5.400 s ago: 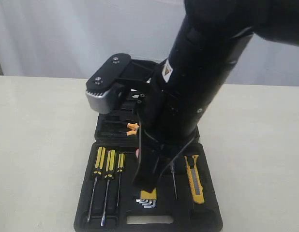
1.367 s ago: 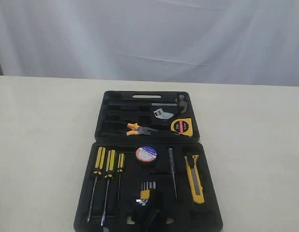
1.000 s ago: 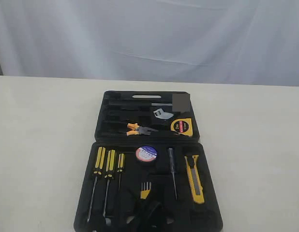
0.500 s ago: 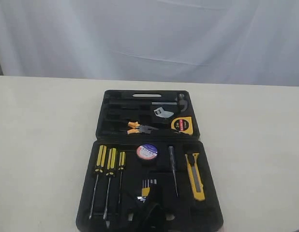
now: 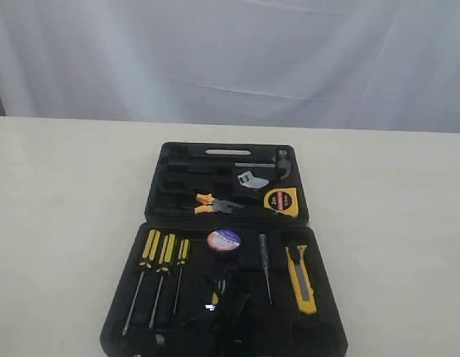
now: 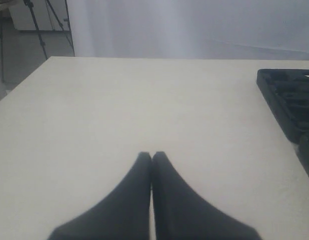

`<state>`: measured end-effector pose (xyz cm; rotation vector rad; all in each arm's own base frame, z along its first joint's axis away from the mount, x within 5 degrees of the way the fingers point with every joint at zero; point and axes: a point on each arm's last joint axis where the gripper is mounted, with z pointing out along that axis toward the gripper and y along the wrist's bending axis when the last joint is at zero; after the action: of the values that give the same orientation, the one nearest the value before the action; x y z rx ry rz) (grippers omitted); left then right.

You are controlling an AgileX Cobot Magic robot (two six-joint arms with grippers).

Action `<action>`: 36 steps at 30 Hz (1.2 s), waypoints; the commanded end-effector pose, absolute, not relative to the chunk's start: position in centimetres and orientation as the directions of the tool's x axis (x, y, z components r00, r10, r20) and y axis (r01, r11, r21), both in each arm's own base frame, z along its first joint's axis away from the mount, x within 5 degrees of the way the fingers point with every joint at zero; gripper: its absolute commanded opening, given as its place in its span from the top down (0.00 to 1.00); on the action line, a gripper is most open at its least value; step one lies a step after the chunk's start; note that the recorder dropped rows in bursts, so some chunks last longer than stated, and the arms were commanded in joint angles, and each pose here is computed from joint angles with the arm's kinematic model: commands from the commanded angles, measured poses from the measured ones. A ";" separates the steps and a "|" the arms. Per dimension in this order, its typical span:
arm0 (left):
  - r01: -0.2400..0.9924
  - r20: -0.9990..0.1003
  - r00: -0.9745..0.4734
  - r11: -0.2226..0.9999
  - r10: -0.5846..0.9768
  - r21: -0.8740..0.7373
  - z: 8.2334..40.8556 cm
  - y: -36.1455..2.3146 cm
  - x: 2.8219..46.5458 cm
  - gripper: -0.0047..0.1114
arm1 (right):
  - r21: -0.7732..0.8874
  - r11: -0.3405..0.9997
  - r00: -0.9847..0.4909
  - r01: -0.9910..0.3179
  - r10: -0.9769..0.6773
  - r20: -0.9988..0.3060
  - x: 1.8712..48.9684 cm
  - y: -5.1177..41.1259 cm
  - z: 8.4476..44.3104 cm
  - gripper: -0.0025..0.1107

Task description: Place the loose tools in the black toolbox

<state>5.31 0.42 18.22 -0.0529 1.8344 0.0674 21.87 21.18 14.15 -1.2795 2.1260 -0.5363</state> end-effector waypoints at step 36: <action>-0.067 -0.968 -0.252 0.998 -0.010 0.007 18.2 0.4 5.3 0.96 | -0.190 0.730 -0.598 -0.656 -0.657 -0.460 44.0 3.0 23.2 0.98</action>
<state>5.31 0.42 18.22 -0.0529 1.8344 0.0674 42.32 4.75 26.53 -0.9895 2.3532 -0.0343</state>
